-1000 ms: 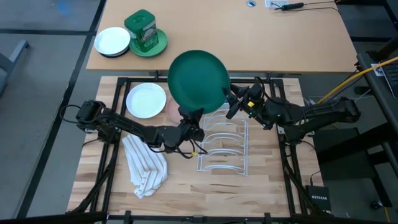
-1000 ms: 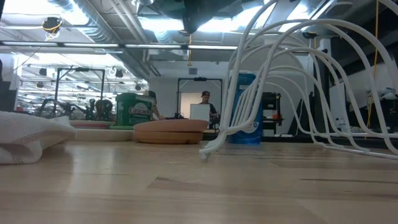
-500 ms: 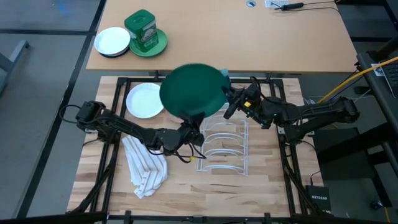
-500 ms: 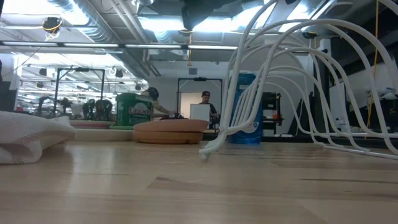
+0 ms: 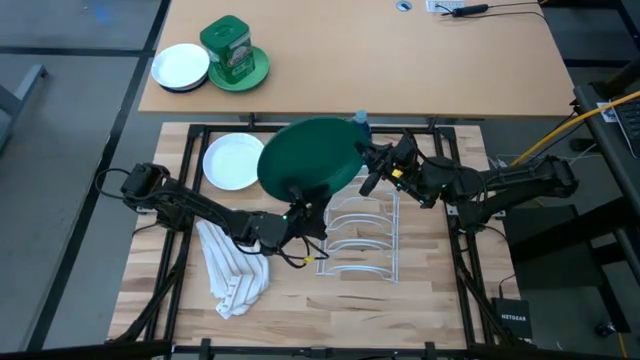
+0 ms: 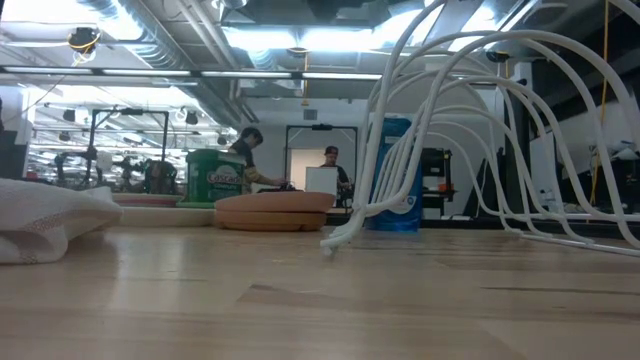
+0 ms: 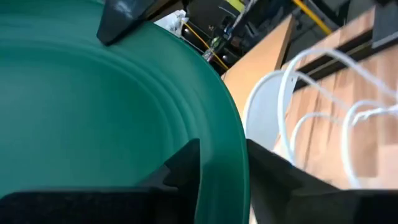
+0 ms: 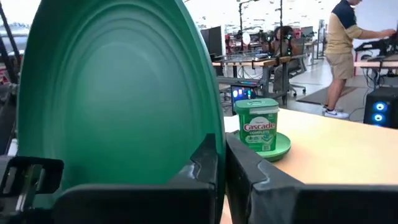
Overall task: Sort dishes
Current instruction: Put the green plate in the dish rack
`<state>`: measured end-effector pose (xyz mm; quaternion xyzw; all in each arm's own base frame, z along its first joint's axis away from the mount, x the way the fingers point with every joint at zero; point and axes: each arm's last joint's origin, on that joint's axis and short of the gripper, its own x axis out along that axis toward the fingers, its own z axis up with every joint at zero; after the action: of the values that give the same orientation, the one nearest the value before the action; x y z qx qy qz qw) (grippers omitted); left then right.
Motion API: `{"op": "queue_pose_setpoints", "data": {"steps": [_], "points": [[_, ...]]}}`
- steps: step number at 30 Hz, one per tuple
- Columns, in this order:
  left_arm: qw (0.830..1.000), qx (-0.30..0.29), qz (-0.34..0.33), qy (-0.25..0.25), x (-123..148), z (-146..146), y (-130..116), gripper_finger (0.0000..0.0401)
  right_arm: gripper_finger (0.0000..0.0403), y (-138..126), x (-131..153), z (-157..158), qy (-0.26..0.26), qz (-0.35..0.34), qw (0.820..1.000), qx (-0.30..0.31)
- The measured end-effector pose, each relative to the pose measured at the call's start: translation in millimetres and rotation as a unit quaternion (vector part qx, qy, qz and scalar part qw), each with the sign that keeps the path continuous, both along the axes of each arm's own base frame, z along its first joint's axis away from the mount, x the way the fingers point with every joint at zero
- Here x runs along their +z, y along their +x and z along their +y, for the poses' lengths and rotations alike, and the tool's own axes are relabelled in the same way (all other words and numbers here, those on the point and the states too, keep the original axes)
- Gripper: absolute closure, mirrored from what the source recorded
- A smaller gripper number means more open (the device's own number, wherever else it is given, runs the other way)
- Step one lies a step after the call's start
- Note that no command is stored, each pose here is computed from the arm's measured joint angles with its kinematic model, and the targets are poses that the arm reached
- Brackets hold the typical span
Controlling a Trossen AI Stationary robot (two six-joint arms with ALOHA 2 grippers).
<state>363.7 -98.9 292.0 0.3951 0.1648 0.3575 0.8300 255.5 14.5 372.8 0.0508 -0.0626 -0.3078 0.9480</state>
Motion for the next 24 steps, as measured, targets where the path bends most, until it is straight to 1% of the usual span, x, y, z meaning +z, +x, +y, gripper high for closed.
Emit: {"op": "queue_pose_setpoints", "data": {"steps": [4, 6, 9, 13, 17, 19, 24], "points": [[0.999, -0.009, -0.032, -0.029, 1, -8, -2, 0.0260, 0.0391, -1, 2, 0, -0.016, 0.003, 1.000, -0.011], [0.999, -0.013, -0.040, -0.035, 2, -11, -4, 0.0249, 0.0391, -1, 3, -1, -0.033, 0.010, 0.999, -0.022], [0.998, -0.020, -0.040, -0.036, 2, -16, -6, 0.0239, 0.0392, -2, 7, -1, -0.047, 0.002, 0.998, -0.034], [0.998, -0.032, -0.043, -0.040, 2, -25, -8, 0.0235, 0.0392, -5, 10, -2, -0.065, 0.012, 0.996, -0.057], [0.997, -0.044, -0.046, -0.048, 1, -33, -12, 0.0235, 0.0392, -11, 14, -3, -0.078, 0.018, 0.995, -0.063], [0.996, -0.047, -0.048, -0.051, 1, -37, -13, 0.0235, 0.0392, -16, 18, -4, -0.081, 0.014, 0.995, -0.064], [0.997, -0.036, -0.040, -0.050, -2, -43, -16, 0.0235, 0.0392, -33, 22, -6, -0.089, 0.046, 0.992, -0.081]]}}
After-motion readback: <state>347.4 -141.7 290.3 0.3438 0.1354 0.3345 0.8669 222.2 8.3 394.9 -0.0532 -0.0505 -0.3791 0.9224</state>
